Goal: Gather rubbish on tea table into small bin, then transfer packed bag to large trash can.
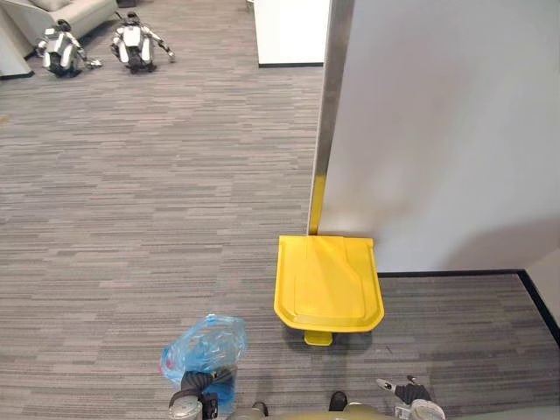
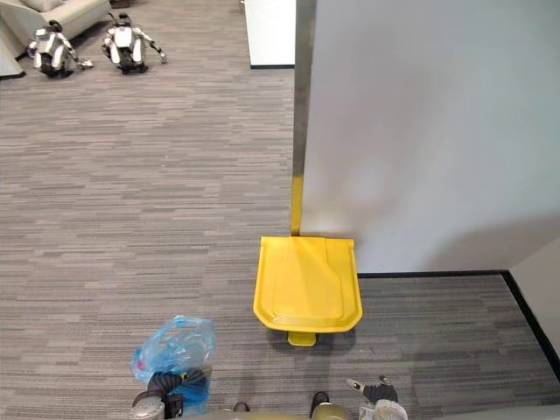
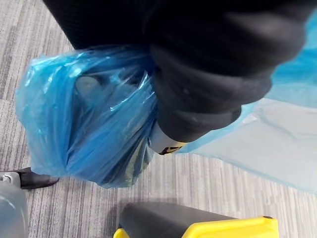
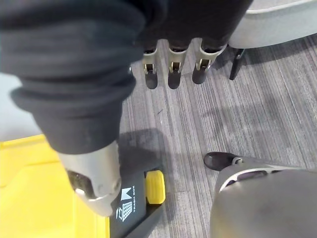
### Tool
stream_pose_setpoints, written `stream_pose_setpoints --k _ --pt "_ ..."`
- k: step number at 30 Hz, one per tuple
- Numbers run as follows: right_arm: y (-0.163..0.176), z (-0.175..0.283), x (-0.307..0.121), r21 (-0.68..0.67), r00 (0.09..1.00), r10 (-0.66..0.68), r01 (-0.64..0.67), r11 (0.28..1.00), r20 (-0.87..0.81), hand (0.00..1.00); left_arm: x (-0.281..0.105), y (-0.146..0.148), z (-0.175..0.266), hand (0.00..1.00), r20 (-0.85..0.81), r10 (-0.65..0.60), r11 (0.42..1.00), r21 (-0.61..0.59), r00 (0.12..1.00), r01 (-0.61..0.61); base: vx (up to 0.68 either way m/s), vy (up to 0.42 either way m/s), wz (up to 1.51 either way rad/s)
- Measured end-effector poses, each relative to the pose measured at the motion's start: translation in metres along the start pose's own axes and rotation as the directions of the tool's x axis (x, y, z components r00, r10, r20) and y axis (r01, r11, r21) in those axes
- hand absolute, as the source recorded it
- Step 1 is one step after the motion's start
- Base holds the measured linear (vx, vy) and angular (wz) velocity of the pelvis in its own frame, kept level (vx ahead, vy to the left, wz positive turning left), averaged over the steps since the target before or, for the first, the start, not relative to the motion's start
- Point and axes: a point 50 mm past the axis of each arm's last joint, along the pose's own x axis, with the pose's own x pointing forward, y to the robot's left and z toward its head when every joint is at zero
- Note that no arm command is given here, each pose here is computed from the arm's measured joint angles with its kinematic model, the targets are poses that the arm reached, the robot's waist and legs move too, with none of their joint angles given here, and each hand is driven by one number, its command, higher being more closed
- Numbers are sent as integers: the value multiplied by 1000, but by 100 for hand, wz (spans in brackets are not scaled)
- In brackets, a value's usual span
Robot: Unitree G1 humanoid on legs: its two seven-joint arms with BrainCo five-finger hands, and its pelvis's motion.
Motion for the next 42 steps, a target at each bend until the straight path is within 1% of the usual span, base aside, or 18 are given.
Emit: stream_pose_setpoints --k 8,18,20,22,24,25,27,30,32,36,38,41,42 --pt "-6 -8 0 7 999 -17 17 1000 -29 0 -1 -2 -2 100 -3 -19 999 43 1000 19 -42 -12 15" --pt "0 6 0 23 1000 -5 4 1000 21 0 -1 -4 -3 100 -3 -28 998 52 1000 29 41 28 -10" --pt "9 7 -1 32 1000 18 -19 999 21 0 2 -6 8 100 25 -31 998 54 999 30 137 48 -11" --pt "15 16 -2 42 998 27 -29 999 62 0 9 4 31 100 85 -11 997 74 996 5 179 -27 -4" --pt "14 18 -2 44 998 23 -26 999 67 0 11 5 44 100 121 -9 997 73 993 0 251 -140 6" --pt "10 28 0 53 995 8 -13 999 96 0 11 -4 50 100 140 -26 998 63 990 18 337 -151 3" --pt "9 40 -1 86 990 -6 -6 996 139 0 11 -11 60 100 177 -45 998 53 983 36 246 -69 14" --pt "8 29 -3 124 994 -18 4 992 107 0 10 -11 71 100 218 -44 998 46 975 35 245 -78 28" --pt "9 33 -2 137 994 -15 0 991 107 0 10 -12 73 100 224 -43 999 35 974 36 252 -64 13" --pt "10 44 -1 135 991 -13 -5 991 135 0 10 -25 80 100 239 -79 997 15 968 78 94 -11 6" --pt "14 43 -1 125 991 0 -17 992 135 0 10 -24 82 100 244 -80 997 18 966 78 -32 27 7" --pt "22 40 -3 75 990 35 -45 996 135 0 9 -24 78 100 236 -82 997 29 968 78 -96 22 20" --pt "29 42 -4 38 987 62 -69 997 145 0 8 -26 74 100 227 -95 995 51 969 86 -114 12 24"
